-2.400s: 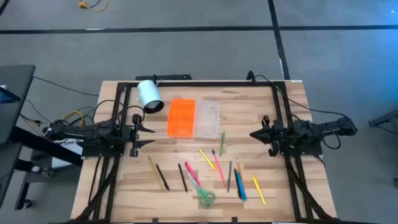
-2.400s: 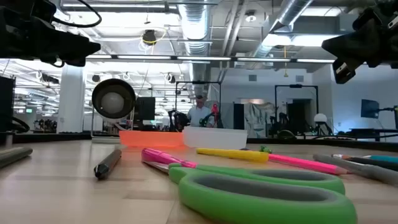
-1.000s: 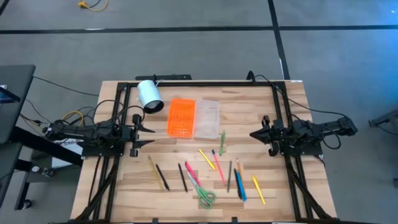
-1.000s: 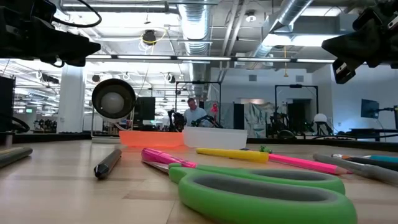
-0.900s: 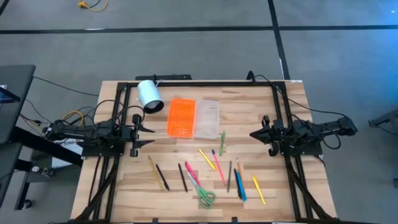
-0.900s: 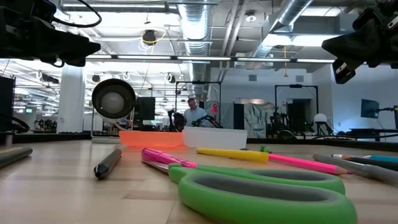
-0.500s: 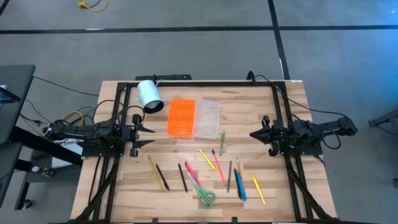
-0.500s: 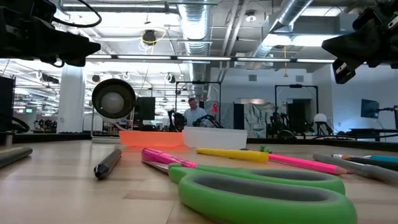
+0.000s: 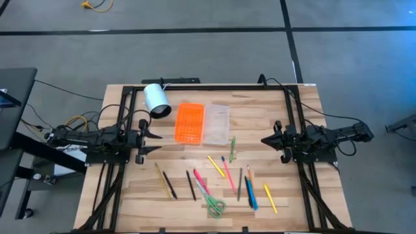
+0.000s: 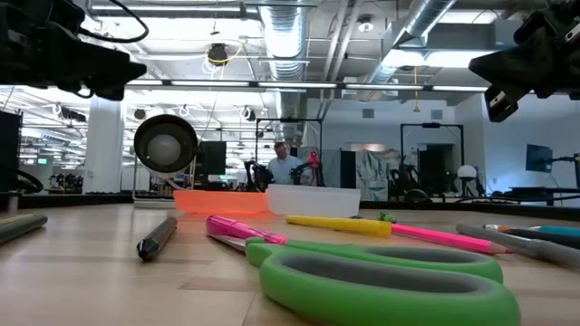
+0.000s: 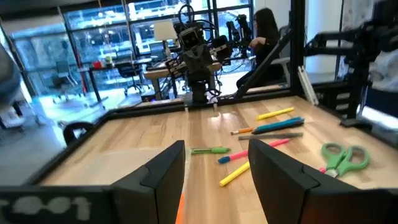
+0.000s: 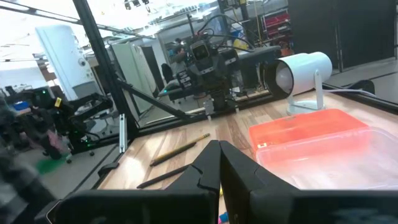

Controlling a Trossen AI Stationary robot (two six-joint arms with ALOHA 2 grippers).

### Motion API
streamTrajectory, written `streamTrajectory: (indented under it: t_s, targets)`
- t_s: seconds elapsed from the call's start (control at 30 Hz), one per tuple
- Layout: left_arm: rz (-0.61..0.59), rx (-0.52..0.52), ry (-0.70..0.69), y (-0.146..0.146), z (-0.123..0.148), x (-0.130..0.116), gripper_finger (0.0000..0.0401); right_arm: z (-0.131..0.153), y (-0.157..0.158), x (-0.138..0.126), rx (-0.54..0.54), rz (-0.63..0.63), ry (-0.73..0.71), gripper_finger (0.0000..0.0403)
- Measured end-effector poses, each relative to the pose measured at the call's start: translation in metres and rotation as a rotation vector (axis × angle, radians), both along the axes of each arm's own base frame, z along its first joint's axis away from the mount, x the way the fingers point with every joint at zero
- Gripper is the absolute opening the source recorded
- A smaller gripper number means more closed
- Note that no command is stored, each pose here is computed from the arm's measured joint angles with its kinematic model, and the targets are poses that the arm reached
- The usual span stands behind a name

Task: Pick & place school supplies into a supply box
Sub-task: Put the yellow pencil into the orange supply box

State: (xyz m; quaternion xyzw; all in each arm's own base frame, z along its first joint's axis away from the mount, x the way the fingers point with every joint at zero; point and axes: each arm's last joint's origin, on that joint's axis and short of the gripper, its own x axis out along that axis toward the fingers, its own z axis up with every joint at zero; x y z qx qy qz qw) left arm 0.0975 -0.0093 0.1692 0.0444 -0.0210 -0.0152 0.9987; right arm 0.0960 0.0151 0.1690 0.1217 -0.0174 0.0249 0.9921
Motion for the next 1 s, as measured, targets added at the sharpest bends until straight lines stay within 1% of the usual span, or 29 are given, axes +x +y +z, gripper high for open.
streamTrajectory:
  t_s: [0.1, 0.23, 0.3, 0.33, 0.4, 0.43, 0.53, 0.57, 0.67, 0.73, 0.77, 0.83, 0.93, 1.0]
  targets:
    - [-0.006, -0.144, -0.002, 0.0, 0.001, 0.0, 0.0169, 0.0, 0.0, 0.0, 0.0, 0.0, 0.0, 0.0]
    - [-0.023, -0.424, -0.074, 0.0, 0.008, -0.001, 0.0169, 0.0, 0.0, 0.0, 0.001, -0.005, 0.0, 0.0]
    - [-0.048, -0.555, -0.125, 0.001, 0.014, -0.002, 0.0169, 0.001, -0.002, 0.0, 0.004, -0.057, -0.009, 0.0]
    - [-0.058, -0.605, -0.149, 0.001, 0.016, -0.002, 0.0169, 0.002, -0.003, 0.0, 0.006, -0.08, -0.015, 0.0]
    - [-0.066, -0.671, -0.189, 0.001, 0.02, -0.003, 0.0169, 0.002, -0.005, 0.0, 0.018, -0.106, -0.017, 0.0]
    - [-0.068, -0.69, -0.21, 0.001, 0.022, -0.003, 0.0169, 0.003, -0.005, 0.0, 0.068, -0.109, -0.027, 0.0]
    - [-0.075, -0.738, -0.27, 0.002, 0.027, -0.005, 0.0169, 0.01, -0.006, 0.0, 0.352, -0.094, -0.103, 0.0]
    - [-0.083, -0.751, -0.283, 0.002, 0.028, -0.005, 0.0169, 0.012, -0.007, -0.001, 0.418, -0.105, -0.135, 0.0]
    - [-0.094, -0.773, -0.304, 0.002, 0.031, -0.006, 0.0169, 0.024, -0.011, -0.004, 0.641, -0.158, -0.292, 0.0]
    - [-0.081, -0.767, -0.31, 0.003, 0.031, -0.006, 0.0169, 0.028, -0.014, -0.006, 0.756, -0.219, -0.367, 0.0]
    - [-0.069, -0.76, -0.314, 0.003, 0.031, -0.006, 0.0169, 0.029, -0.015, -0.007, 0.786, -0.245, -0.394, 0.0]
    - [-0.041, -0.749, -0.322, 0.004, 0.031, -0.006, 0.0169, 0.031, -0.017, -0.008, 0.809, -0.297, -0.433, 0.0]
    - [0.021, -0.731, -0.334, 0.005, 0.03, -0.006, 0.0169, 0.03, -0.019, -0.009, 0.821, -0.369, -0.451, 0.0]
    - [0.031, -0.736, -0.327, 0.006, 0.029, -0.006, 0.0169, 0.03, -0.02, -0.01, 0.824, -0.409, -0.462, 0.0]
